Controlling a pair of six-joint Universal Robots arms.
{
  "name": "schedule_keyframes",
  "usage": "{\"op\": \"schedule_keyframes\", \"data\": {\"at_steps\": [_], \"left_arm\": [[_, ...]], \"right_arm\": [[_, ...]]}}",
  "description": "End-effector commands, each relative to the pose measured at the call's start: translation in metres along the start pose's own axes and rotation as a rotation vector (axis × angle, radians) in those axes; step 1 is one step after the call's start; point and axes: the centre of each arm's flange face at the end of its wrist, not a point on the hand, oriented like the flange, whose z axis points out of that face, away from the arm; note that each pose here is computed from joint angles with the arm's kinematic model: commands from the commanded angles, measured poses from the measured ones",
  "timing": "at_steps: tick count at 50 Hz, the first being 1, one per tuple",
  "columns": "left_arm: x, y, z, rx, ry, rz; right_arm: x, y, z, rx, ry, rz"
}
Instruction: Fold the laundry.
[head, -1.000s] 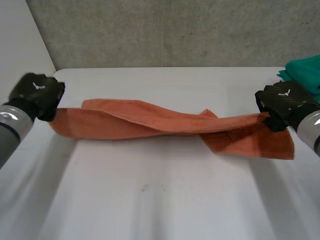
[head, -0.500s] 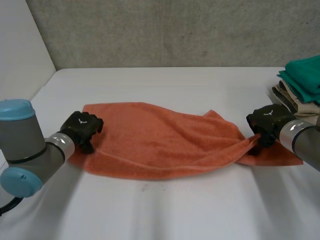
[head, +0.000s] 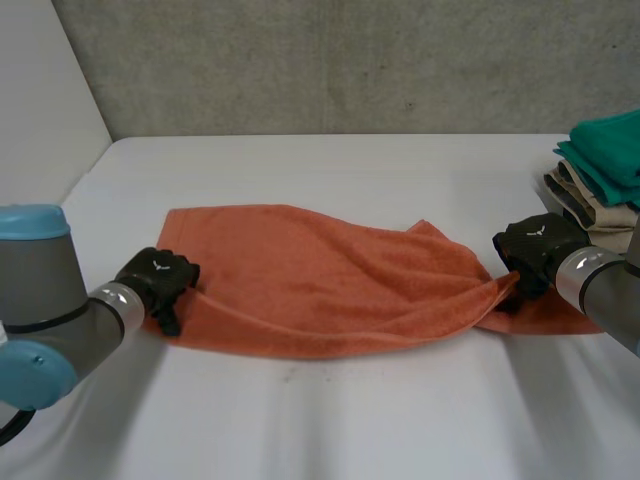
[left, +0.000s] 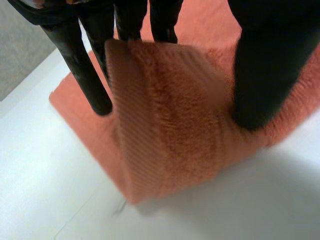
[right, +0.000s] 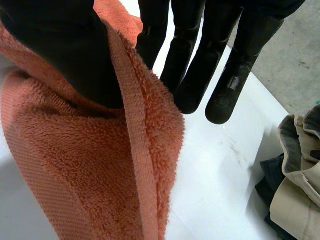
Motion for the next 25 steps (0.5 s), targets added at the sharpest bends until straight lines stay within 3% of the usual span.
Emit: {"op": "schedule_keyframes", "data": {"at_steps": [1,7,12,16,20,25], "left_arm": [[-0.016,-0.001,0.021,-0.046,-0.138,0.086],[-0.041,-0.058,0.044,0.180,-0.266,0.112],[-0.098,-0.151,0.040,0.578,-0.546,0.129],[-0.137,-0.210,0.013,0.912,-0.749,0.081],[-0.157,-0.244,-0.029,1.161,-0.829,-0.011],[-0.154,-0.229,-0.031,1.129,-0.759,-0.096]], "right_arm": [[0.003,-0.003,0.003,0.009,0.009,-0.019],[0.020,-0.029,0.016,0.124,0.088,-0.062],[0.069,-0.105,0.028,0.492,0.376,-0.142],[0.108,-0.166,0.012,0.842,0.643,-0.198],[0.127,-0.195,-0.006,1.028,0.793,-0.222],[0.114,-0.197,-0.009,1.003,0.737,-0.210]]}}
